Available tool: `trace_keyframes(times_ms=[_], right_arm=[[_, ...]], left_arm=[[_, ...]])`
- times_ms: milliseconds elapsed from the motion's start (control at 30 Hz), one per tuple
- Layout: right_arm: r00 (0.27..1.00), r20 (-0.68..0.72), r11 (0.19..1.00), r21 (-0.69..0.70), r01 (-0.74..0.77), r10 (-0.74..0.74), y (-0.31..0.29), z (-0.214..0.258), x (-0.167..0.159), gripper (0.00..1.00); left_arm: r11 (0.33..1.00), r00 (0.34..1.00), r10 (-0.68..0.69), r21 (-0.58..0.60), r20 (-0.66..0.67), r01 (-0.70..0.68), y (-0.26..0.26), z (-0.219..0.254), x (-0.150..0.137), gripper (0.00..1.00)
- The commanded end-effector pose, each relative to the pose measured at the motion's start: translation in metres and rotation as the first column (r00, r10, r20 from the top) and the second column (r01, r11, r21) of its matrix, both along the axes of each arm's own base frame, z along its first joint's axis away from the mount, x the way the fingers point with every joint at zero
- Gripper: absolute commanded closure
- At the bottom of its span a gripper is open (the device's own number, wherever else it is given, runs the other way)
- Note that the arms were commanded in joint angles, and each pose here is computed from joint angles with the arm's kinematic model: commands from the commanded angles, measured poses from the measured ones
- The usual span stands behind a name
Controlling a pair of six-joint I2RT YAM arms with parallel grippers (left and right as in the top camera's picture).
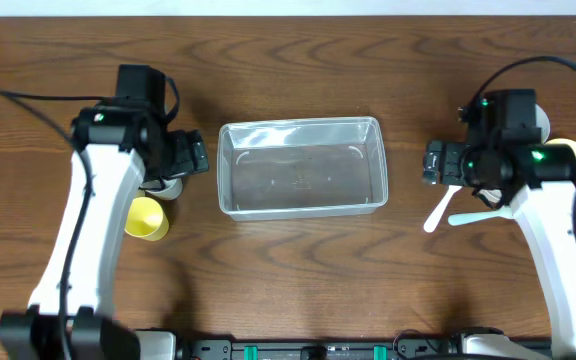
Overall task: Pack container
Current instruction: 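Move the left gripper to the grey-green cup and grasp its rim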
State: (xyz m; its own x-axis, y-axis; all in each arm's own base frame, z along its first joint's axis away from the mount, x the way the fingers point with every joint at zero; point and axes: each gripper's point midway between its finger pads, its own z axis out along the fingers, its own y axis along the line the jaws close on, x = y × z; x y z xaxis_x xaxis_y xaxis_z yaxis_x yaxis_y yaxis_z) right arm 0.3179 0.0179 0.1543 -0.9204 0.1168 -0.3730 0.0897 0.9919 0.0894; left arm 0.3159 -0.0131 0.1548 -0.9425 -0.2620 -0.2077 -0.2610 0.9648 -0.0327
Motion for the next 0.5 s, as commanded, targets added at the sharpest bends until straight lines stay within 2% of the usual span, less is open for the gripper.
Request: trace_keyframes(times_ms=[0, 133, 200, 300, 467], right_arm=[[0.999, -0.042, 1.000, 0.002, -0.008, 0.008, 0.000, -0.012, 0.005, 0.01], [0.994, -0.106, 1.000, 0.001, -0.007, 0.007, 0.000, -0.031, 0.006, 0.04], [0.991, -0.130, 1.000, 0.001, -0.004, 0.004, 0.000, -0.038, 0.006, 0.03], [0.989, -0.147, 1.000, 0.000, -0.004, 0.004, 0.000, -0.044, 0.006, 0.05], [0.989, -0.149, 1.000, 0.000, -0.005, 0.005, 0.000, -0.044, 0.006, 0.09]], left_arm=[[1.000, 0.999, -0.005, 0.021, -0.043, 0.005, 0.002, -0.015, 0.008, 0.01], [0.999, 0.996, 0.001, 0.049, -0.090, 0.003, 0.005, -0.040, 0.018, 0.00], [0.998, 0.994, 0.004, 0.064, -0.110, 0.003, 0.007, -0.053, 0.023, 0.06], [0.998, 0.992, 0.005, 0.070, -0.129, 0.004, 0.008, -0.066, 0.029, 0.18], [0.997, 0.992, 0.007, 0.073, -0.129, 0.002, 0.009, -0.076, 0.035, 0.50]])
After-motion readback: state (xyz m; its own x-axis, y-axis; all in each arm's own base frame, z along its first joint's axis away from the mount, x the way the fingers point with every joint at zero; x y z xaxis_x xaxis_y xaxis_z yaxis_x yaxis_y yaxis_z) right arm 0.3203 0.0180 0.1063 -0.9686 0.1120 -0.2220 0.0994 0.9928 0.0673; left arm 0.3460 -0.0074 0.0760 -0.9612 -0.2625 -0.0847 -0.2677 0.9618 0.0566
